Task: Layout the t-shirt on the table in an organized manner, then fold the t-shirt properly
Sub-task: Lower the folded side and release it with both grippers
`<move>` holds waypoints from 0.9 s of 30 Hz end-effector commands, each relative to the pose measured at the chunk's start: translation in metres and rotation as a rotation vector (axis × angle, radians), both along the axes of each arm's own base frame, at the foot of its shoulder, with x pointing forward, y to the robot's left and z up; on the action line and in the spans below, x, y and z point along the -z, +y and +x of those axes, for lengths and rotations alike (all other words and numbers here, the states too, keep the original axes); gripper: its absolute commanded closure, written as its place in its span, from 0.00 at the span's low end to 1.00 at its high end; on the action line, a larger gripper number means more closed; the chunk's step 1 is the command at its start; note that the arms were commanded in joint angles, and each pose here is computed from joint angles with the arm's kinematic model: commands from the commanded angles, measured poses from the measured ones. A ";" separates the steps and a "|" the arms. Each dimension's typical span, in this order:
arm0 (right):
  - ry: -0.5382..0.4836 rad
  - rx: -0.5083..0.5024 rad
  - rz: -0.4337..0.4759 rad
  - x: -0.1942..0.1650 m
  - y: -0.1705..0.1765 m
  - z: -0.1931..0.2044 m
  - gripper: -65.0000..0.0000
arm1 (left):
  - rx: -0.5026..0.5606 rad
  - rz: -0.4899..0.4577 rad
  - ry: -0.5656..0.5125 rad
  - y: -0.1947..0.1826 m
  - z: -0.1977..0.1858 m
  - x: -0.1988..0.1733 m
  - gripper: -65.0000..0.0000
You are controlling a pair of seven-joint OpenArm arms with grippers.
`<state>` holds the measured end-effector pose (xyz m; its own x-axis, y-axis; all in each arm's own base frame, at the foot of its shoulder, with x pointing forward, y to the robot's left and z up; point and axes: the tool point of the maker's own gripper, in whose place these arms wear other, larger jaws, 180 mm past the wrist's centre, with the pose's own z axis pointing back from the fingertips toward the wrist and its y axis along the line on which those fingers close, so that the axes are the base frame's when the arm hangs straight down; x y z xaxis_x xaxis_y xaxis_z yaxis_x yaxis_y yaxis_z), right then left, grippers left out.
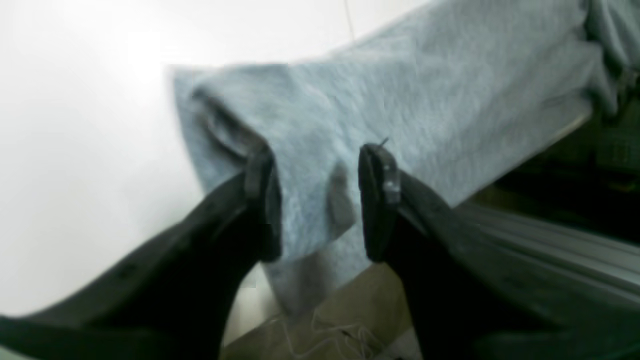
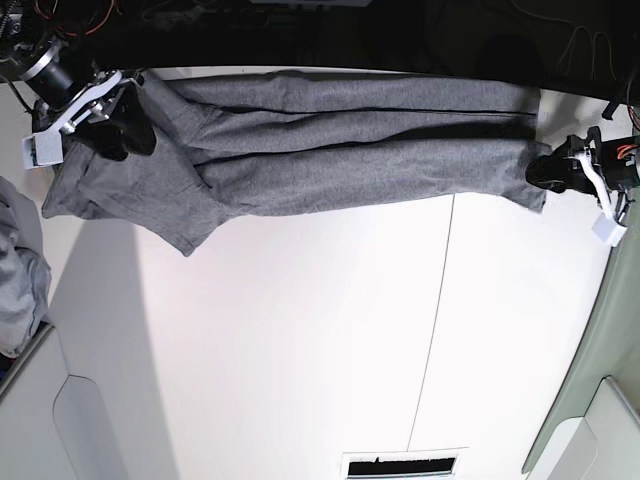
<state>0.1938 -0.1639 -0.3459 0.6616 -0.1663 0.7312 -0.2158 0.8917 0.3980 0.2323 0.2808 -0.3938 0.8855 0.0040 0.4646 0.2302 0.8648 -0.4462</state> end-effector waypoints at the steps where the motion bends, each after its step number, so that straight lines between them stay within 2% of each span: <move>1: -0.060 -0.015 0.003 -0.017 0.002 0.006 0.57 | -0.016 0.004 -0.067 0.011 0.014 -0.020 0.59; 5: -0.195 -0.006 -0.022 -0.048 0.004 0.023 0.57 | -0.091 -0.003 -0.112 0.031 0.016 -0.034 0.59; 7: -0.225 0.011 -0.069 -0.049 -0.003 0.036 0.60 | -0.112 -0.003 -0.116 0.036 0.013 -0.035 0.59; 9: -0.217 0.028 -0.112 -0.041 -0.010 0.048 0.77 | -0.122 -0.008 -0.115 0.035 0.011 -0.032 0.56; 11: -0.189 0.035 -0.124 -0.028 -0.014 0.056 1.00 | -0.129 0.008 -0.111 0.034 0.008 -0.024 0.42; 13: -0.139 0.045 -0.109 -0.007 -0.016 0.059 1.00 | -0.144 0.047 -0.111 0.036 0.006 -0.011 0.34; 17: -0.006 0.089 -0.057 0.043 -0.026 0.053 1.00 | -0.184 0.053 -0.086 0.025 0.000 0.013 0.34; 20: 0.080 0.119 -0.019 0.073 -0.030 0.044 1.00 | -0.193 0.097 -0.056 0.022 -0.007 0.029 0.34; 23: 0.116 0.135 0.003 0.088 -0.032 0.037 1.00 | -0.192 0.128 -0.037 0.022 -0.012 0.037 0.34; 27: 0.130 0.141 0.011 0.093 -0.032 0.034 1.00 | -0.194 0.228 0.000 0.035 -0.019 0.048 0.34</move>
<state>0.2184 -0.1933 -0.4503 0.7526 -0.2673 0.6017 -0.0160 0.9062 0.4225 0.2097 0.3068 -0.4482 0.8831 0.0790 0.4626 0.0507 0.9639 -0.2614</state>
